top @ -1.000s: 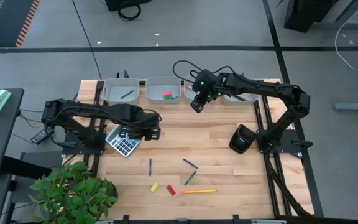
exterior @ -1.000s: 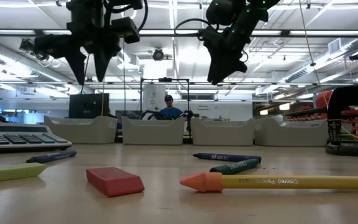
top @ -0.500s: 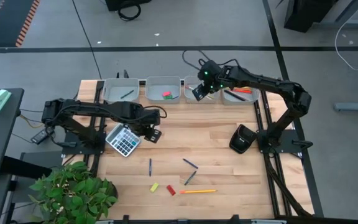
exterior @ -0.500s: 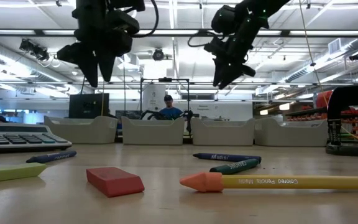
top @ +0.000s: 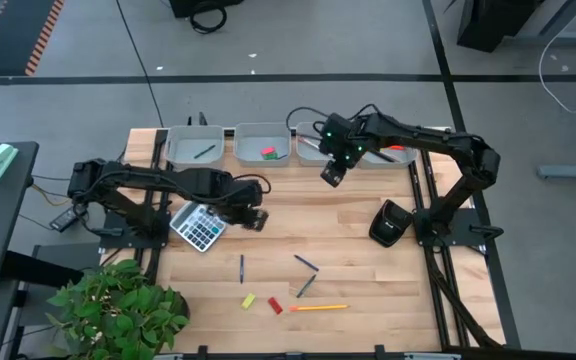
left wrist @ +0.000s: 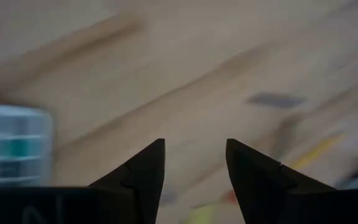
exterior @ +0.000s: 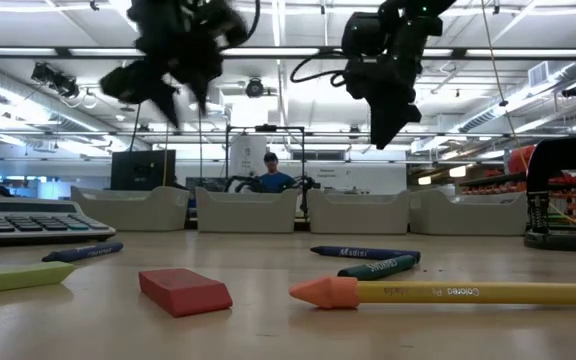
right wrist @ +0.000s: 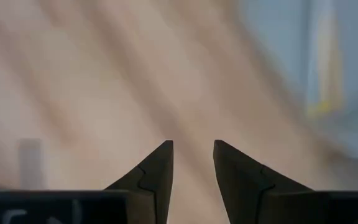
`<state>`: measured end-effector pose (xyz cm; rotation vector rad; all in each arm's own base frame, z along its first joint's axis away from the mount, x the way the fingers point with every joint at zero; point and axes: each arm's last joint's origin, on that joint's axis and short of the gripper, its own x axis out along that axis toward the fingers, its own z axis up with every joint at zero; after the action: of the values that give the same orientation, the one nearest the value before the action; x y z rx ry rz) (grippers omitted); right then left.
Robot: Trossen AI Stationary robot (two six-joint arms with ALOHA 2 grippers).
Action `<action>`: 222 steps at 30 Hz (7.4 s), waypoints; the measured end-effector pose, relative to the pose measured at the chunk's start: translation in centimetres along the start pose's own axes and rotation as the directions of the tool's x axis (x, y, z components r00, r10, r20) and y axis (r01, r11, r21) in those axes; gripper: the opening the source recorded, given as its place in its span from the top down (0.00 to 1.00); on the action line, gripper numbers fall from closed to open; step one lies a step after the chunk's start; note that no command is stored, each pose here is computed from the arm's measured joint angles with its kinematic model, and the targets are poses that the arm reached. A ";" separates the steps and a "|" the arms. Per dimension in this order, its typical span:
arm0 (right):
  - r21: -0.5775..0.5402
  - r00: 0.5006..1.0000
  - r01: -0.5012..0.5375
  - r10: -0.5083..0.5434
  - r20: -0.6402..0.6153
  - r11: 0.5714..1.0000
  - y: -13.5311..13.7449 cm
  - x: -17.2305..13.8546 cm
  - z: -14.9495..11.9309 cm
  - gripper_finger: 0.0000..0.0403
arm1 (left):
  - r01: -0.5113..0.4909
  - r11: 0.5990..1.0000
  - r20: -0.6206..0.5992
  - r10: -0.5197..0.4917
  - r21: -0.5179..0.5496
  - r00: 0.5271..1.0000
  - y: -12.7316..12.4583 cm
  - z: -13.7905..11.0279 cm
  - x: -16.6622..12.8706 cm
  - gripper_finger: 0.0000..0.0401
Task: Sort crayons/erasers/pens/pencils in bins
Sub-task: Put the left blue crayon into the gray bin
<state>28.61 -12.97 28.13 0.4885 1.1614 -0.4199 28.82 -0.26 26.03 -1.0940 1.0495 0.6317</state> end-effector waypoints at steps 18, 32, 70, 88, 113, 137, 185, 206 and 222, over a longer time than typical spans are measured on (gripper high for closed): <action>-0.012 0.997 0.078 -0.078 0.012 0.997 0.7 0.1 -0.2 0.69 | 0.020 0.999 -0.144 -0.026 -0.045 0.989 -0.1 -0.9 0.0 0.57; 0.030 0.996 0.063 -0.064 0.062 0.998 2.4 0.2 -0.1 0.69 | -0.103 0.994 -0.092 0.101 -0.021 0.991 -0.3 -4.6 0.1 0.57; -0.349 0.997 -0.043 0.018 -0.076 0.936 3.5 0.2 -1.5 0.69 | -0.417 0.840 -0.255 0.343 -0.348 0.904 -1.0 -8.7 11.5 0.57; -0.351 0.999 -0.033 0.024 -0.032 0.936 3.2 0.2 -1.0 0.69 | -0.433 0.822 -0.240 0.366 -0.369 0.899 -0.7 -8.3 13.4 0.57; -0.342 0.999 -0.033 0.027 -0.023 0.939 3.2 0.2 -0.9 0.69 | -0.393 0.852 -0.230 0.330 -0.346 0.916 -1.4 -8.2 13.5 0.89; -0.218 0.766 0.212 -0.024 0.642 0.953 2.5 -15.8 4.9 0.69 | -0.393 0.851 -0.240 0.325 -0.347 0.915 -1.4 -8.1 13.5 0.89; -0.264 0.980 0.053 0.001 0.200 0.963 -0.5 -7.4 1.9 0.69 | -0.255 0.957 -0.288 0.208 -0.139 0.935 -1.4 -3.5 9.3 0.90; -0.015 0.946 0.072 -0.063 0.318 0.997 -5.5 -4.4 2.8 0.69 | -0.207 0.949 -0.088 0.191 -0.237 0.978 1.7 1.6 0.7 0.90; 0.282 0.922 -0.082 -0.035 0.386 0.956 -6.9 6.9 -2.1 0.69 | -0.343 0.934 0.205 0.356 -0.098 0.912 7.7 8.1 -6.6 0.90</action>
<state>25.58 -17.87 20.04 0.6434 0.7091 -0.6421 22.64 10.58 29.66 -0.8680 1.0456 1.0548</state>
